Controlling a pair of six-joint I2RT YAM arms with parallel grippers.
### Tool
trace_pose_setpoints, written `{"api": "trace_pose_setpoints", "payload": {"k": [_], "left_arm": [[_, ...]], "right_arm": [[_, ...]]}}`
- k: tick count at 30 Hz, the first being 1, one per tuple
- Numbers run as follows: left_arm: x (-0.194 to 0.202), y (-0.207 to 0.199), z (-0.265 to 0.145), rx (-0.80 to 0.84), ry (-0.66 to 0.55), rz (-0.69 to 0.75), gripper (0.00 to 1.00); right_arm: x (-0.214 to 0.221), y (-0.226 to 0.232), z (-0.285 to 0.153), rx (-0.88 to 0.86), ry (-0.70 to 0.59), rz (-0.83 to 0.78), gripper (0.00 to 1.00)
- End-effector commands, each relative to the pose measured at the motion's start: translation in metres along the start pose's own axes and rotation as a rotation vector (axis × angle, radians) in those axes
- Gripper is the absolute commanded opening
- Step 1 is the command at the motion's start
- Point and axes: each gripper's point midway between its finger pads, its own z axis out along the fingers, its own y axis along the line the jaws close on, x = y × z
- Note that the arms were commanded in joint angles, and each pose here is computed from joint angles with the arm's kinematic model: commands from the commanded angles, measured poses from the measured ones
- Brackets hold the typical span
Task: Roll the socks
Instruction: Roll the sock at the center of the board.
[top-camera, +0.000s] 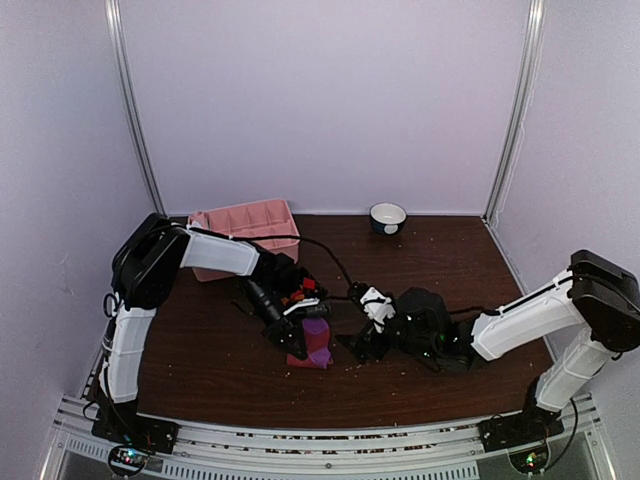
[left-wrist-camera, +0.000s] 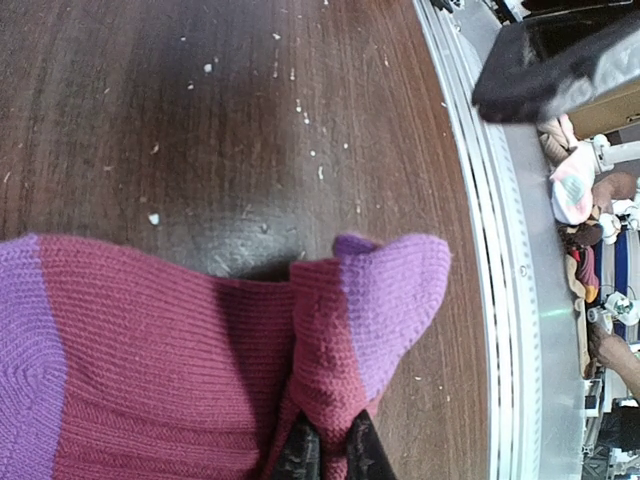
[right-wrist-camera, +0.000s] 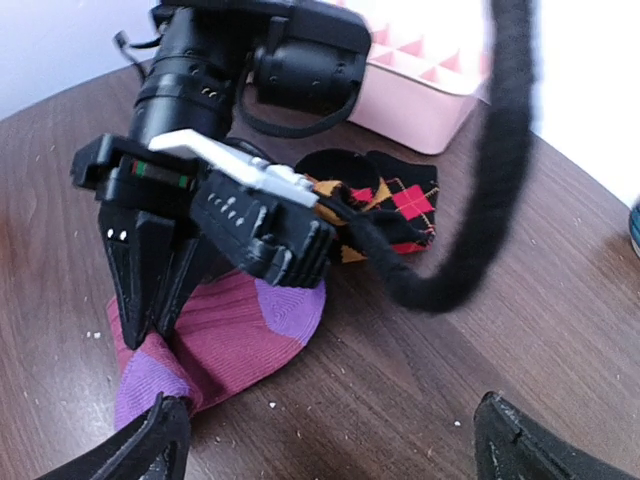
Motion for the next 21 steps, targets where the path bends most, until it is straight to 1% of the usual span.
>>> {"api": "trace_pose_setpoints", "payload": {"k": [1,2,3,4,5,6,7,8,10,11,13,18,21], "left_arm": [[0.032,0.011,0.011,-0.037,0.108,-0.037,0.07],[0.032,0.011,0.011,-0.039,0.108,-0.037,0.07],[0.032,0.010,0.010,-0.041,0.107,-0.037,0.07],[0.031,0.010,0.010,-0.044,0.104,-0.034,0.07],[0.030,0.010,0.009,-0.046,0.103,-0.033,0.07],[0.030,0.010,0.008,-0.049,0.101,-0.033,0.07],[0.029,0.010,0.008,-0.050,0.101,-0.033,0.07],[0.029,0.010,0.007,-0.050,0.097,-0.034,0.07],[0.028,0.010,0.005,-0.048,0.088,-0.036,0.07],[0.028,0.010,0.005,-0.048,0.086,-0.037,0.07],[0.028,0.010,0.004,-0.049,0.085,-0.037,0.07],[0.026,0.010,0.002,-0.049,0.076,-0.035,0.07],[0.026,0.009,0.002,-0.046,0.073,-0.035,0.07]], "right_arm": [[-0.023,-0.037,-0.003,0.211,0.010,0.185,1.00],[-0.029,-0.040,0.004,0.240,0.095,0.215,0.99],[-0.030,-0.038,0.012,0.241,0.160,0.211,1.00],[-0.030,-0.029,0.020,0.197,0.197,0.183,1.00],[-0.026,-0.012,0.025,0.090,0.207,0.128,1.00],[-0.027,-0.002,0.024,0.007,0.170,0.126,1.00],[-0.027,0.001,0.022,-0.018,0.149,0.145,1.00],[-0.028,0.000,0.021,-0.017,0.142,0.148,0.99],[-0.024,0.008,0.021,-0.048,0.169,0.135,0.99],[-0.022,0.013,0.020,-0.065,0.168,0.129,0.97],[-0.014,0.022,0.016,-0.085,0.156,0.107,0.95],[0.003,0.035,-0.004,-0.155,0.053,0.084,0.92],[0.005,0.052,-0.010,-0.245,0.026,0.034,0.85]]}}
